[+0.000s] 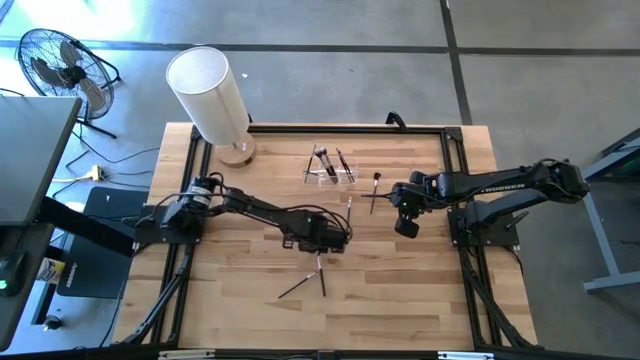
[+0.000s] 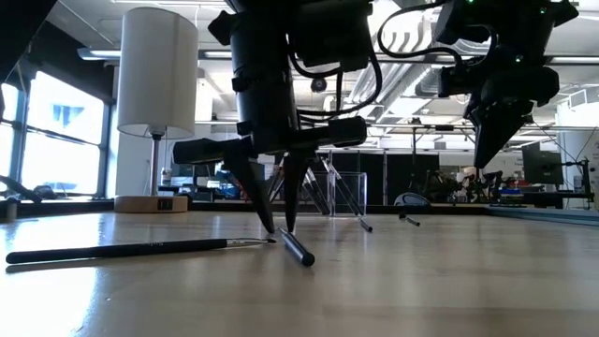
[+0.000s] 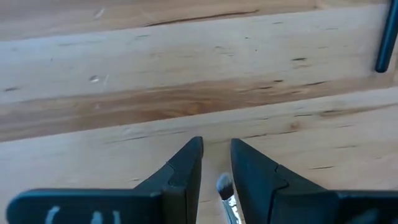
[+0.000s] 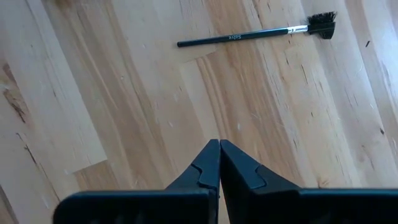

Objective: Put items in baskets/containers
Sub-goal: Put the black eyeshadow brush into the transparent organizer

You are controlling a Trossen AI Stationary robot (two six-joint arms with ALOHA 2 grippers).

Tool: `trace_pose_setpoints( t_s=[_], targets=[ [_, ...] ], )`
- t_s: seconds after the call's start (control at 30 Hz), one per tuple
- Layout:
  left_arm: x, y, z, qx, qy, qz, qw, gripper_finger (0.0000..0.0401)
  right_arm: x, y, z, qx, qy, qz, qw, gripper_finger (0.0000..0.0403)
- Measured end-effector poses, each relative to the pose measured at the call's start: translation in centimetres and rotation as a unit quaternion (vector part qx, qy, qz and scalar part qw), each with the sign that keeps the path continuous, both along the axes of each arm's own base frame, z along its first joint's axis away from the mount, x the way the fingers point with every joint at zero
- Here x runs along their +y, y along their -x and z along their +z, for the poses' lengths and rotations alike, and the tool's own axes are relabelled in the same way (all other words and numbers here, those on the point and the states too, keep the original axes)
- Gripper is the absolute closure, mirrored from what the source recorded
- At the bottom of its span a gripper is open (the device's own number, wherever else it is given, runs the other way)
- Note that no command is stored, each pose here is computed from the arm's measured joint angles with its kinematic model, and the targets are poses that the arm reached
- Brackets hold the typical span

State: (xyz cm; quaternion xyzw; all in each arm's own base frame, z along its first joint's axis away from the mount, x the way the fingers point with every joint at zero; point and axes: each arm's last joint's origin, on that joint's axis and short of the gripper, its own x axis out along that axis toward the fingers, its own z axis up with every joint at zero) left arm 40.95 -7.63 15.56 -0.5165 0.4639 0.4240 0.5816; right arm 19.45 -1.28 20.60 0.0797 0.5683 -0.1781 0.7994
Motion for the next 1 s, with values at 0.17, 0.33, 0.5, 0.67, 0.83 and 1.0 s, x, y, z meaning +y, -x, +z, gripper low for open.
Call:
trace_pose_setpoints(
  t_s=[0.17,0.33,0.5,0.67,0.83,1.0],
  targets=[
    [-0.61,-0.04,0.01,-0.009,0.009,0.024,1.0,0.0314,0.0,0.0,0.0,0.002,0.003,0.009,1.0,0.04],
    [-0.76,-0.06,0.02,-0.007,0.031,0.023,0.999,0.0314,0.0,0.0,0.0,0.002,0.003,0.009,1.0,0.0399],
    [-0.94,-0.16,0.05,-0.008,0.058,0.02,0.998,0.0314,0.0,0.0,0.0,0.002,0.003,0.009,1.0,0.04],
    [-1.09,-0.21,0.06,-0.009,0.068,0.02,0.997,0.0314,0.0,0.0,0.0,0.002,0.003,0.009,1.0,0.0397],
    [-1.12,-0.22,0.06,-0.01,0.067,0.02,0.997,0.0314,0.0,0.0,0.0,0.002,0.003,0.009,1.0,0.0401],
    [-1.05,-0.24,0.05,-0.014,0.051,0.016,0.998,0.0322,0.0,0.0,0.0,0.002,0.003,0.009,1.0,0.0398]
  ],
)
